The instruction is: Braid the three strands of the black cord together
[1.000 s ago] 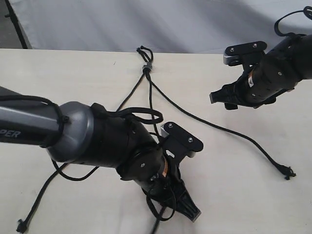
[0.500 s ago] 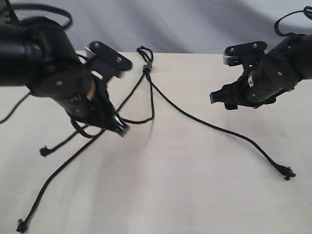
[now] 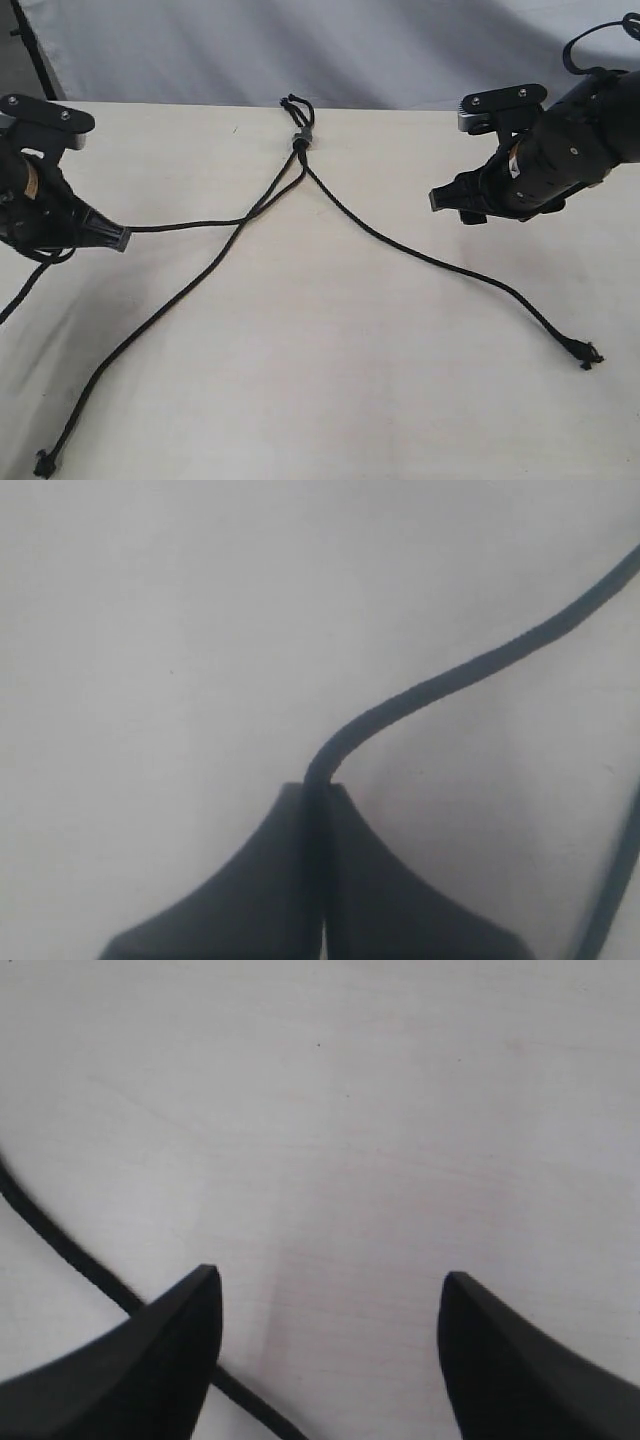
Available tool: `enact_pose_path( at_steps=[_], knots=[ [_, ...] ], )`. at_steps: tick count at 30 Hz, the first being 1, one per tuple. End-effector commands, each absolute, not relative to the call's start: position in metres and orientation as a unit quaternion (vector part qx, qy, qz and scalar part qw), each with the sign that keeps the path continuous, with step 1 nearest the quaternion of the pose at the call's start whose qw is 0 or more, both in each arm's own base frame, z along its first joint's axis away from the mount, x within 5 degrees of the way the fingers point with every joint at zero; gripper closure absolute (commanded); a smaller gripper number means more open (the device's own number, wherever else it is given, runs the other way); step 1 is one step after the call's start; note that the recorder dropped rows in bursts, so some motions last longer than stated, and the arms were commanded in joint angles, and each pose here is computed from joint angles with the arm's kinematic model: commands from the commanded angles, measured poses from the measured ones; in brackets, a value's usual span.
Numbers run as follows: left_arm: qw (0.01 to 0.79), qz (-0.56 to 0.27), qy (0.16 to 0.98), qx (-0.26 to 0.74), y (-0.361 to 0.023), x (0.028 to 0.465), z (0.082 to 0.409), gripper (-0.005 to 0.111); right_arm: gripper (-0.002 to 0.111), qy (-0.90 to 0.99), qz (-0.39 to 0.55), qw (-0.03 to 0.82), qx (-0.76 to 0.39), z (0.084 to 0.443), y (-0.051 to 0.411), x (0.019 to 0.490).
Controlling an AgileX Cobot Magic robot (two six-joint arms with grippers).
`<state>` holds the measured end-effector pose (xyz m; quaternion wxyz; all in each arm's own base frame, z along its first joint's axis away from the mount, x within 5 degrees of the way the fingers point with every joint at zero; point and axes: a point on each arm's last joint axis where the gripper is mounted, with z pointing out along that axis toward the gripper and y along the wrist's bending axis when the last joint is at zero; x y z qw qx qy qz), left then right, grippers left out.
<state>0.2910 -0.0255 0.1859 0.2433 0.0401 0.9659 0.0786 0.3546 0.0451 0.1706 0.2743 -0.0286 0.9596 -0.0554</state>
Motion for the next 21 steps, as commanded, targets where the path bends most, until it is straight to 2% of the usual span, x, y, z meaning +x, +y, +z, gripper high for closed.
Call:
enact_pose_path(
  at_steps=[1,7,15,18,21],
  knots=[
    [0.274,0.050,0.960,0.027,-0.016,0.284,0.172,0.107,0.048,0.957,-0.055,0.282,-0.027,0.174,0.043,0.355],
    [0.280,0.013,0.959,0.036,-0.021,0.275,0.145,0.107,0.048,0.957,-0.053,0.284,-0.027,0.174,0.043,0.356],
    [0.207,0.005,0.978,0.009,-0.022,0.265,0.105,0.107,0.048,0.957,-0.052,0.286,-0.028,0.174,0.043,0.356],
    [0.180,0.007,0.983,0.023,-0.033,0.259,0.099,0.107,0.048,0.956,-0.050,0.288,-0.028,0.175,0.044,0.356],
    [0.169,-0.003,0.984,0.061,-0.059,0.251,0.097,0.107,0.048,0.954,-0.047,0.293,-0.028,0.174,0.044,0.357]
  ],
)
